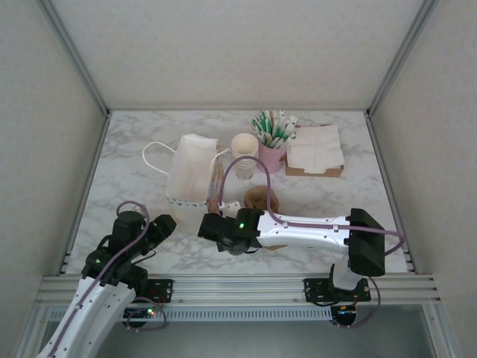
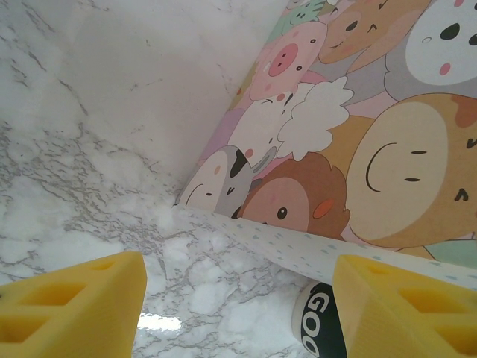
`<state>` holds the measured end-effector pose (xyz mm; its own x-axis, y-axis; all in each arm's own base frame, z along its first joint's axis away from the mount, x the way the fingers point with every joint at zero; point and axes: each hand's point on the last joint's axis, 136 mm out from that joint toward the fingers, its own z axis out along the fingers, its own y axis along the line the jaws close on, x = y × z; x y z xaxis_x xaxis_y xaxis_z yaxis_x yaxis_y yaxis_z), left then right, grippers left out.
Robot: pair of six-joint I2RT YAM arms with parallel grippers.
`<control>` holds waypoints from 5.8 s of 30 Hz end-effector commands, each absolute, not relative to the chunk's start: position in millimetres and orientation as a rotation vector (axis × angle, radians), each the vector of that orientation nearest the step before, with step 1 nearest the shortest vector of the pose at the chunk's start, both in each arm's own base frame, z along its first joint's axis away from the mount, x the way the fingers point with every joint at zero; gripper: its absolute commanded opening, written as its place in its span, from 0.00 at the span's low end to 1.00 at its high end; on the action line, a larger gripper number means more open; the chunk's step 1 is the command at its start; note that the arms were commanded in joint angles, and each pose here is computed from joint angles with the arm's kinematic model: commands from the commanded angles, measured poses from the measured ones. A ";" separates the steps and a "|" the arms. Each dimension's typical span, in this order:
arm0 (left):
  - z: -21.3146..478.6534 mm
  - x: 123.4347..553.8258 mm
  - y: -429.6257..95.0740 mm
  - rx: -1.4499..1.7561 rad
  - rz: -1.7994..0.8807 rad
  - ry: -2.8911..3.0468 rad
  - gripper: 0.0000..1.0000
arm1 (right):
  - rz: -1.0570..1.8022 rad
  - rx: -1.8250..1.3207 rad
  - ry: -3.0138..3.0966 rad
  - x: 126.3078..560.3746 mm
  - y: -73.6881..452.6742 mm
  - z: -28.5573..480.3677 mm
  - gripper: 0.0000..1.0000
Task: Pack the takeout coffee
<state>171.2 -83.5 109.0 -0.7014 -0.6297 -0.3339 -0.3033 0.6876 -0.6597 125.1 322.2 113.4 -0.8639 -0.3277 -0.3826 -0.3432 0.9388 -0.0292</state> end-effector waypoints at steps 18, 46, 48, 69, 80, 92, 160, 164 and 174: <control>107.3 170.1 -86.1 -0.722 -0.800 2.351 0.67 | 0.033 -0.566 2.691 118.4 320.3 134.7 0.77; 112.3 173.3 -86.6 -0.712 -0.799 2.342 0.67 | 0.155 -0.571 2.558 130.4 321.8 178.3 0.76; 113.0 173.8 -86.7 -0.710 -0.799 2.341 0.67 | 0.198 -0.589 2.528 130.6 321.7 186.1 0.76; 120.7 174.8 -83.0 -0.726 -0.789 2.313 0.67 | 0.084 -0.628 2.055 173.5 209.8 245.2 0.72; 124.0 174.4 -82.4 -0.723 -0.787 2.310 0.67 | 0.249 -0.637 2.446 183.4 205.3 165.0 0.70; 124.5 173.1 -83.2 -0.716 -0.792 2.316 0.67 | 0.217 -0.646 2.584 201.9 209.0 122.0 0.59; 127.8 174.6 -81.9 -0.713 -0.783 2.307 0.67 | 0.151 -0.554 2.635 217.3 212.4 105.6 0.39; 128.2 174.7 -82.7 -0.712 -0.788 2.307 0.67 | 0.184 -0.537 2.632 219.9 219.3 104.4 0.43; 129.0 175.2 -82.9 -0.709 -0.790 2.304 0.67 | 0.174 -0.540 2.630 224.8 223.4 97.2 0.48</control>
<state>173.2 -83.5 115.2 -0.6956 -0.6362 -0.3338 -0.3067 0.6831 -0.6628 216.6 221.6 93.8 -0.8268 -0.3624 -0.4303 -0.4168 0.9083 0.0360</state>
